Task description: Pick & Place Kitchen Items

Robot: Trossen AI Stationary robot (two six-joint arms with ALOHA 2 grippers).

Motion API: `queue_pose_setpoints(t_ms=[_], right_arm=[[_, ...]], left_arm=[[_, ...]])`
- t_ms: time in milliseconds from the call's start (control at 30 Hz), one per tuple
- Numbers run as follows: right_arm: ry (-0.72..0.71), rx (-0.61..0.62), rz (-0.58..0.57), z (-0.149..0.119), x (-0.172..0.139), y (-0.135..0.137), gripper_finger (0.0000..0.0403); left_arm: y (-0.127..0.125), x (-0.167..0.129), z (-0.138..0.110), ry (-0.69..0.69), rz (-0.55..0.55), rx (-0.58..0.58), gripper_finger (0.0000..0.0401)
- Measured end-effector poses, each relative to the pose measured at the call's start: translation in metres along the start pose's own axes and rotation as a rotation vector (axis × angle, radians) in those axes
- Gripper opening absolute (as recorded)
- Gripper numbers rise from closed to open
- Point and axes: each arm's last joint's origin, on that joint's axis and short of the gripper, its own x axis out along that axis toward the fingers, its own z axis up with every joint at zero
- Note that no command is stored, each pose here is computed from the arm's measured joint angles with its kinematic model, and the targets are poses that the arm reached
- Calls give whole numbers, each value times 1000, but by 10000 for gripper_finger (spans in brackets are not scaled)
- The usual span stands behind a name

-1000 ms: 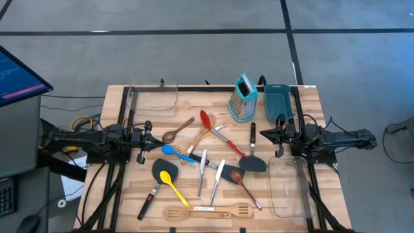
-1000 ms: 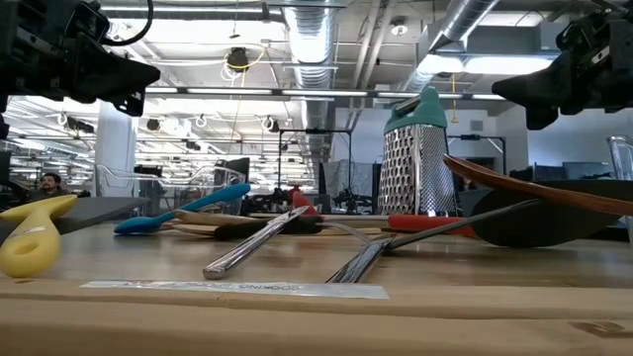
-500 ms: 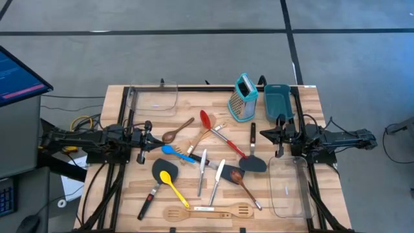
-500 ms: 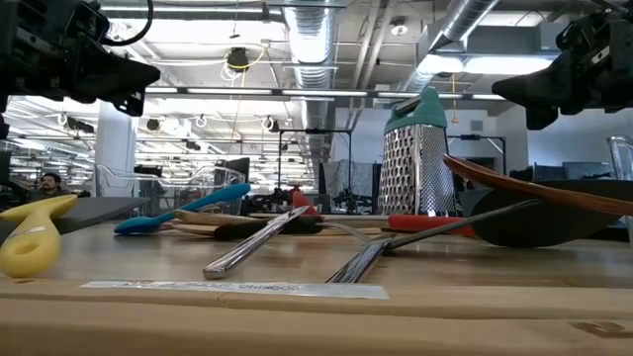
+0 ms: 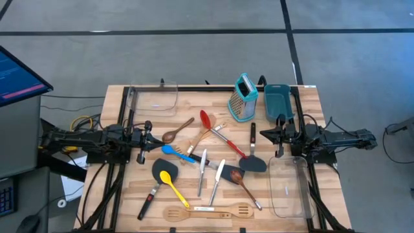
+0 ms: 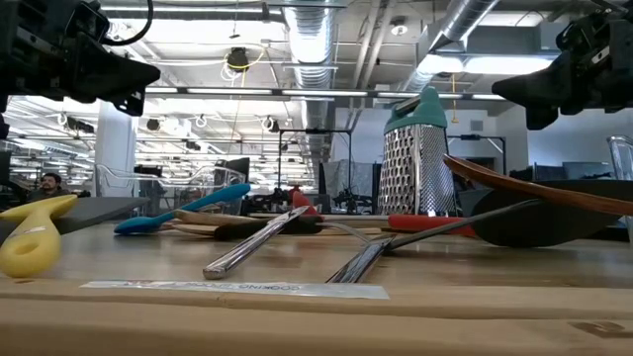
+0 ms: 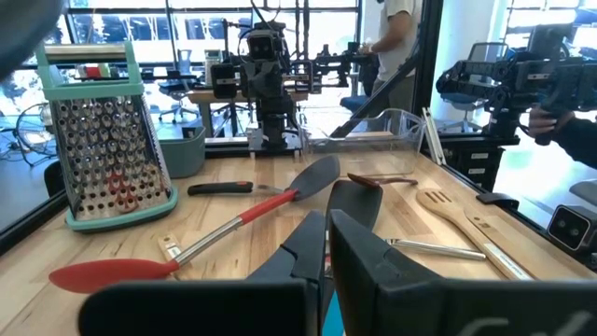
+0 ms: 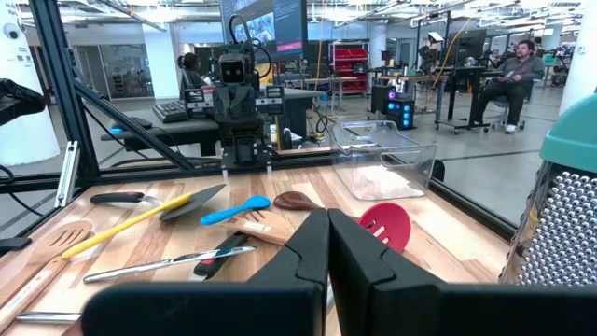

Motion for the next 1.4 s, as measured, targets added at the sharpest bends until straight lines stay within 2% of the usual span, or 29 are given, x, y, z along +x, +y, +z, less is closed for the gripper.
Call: queue_pose_setpoints(t_ms=[500,667,767,1400], right_arm=[[-1,0,0,0,0,0,0],[0,0,3,0,0,0,0],[-1,0,3,0,0,0,0],[-1,0,3,0,0,0,0]], left_arm=[[0,0,2,-25,0,-3,8],[0,0,7,-69,-4,-126,8],[0,-1,11,-113,-7,-148,8],[0,-1,14,-147,-10,-149,8]])
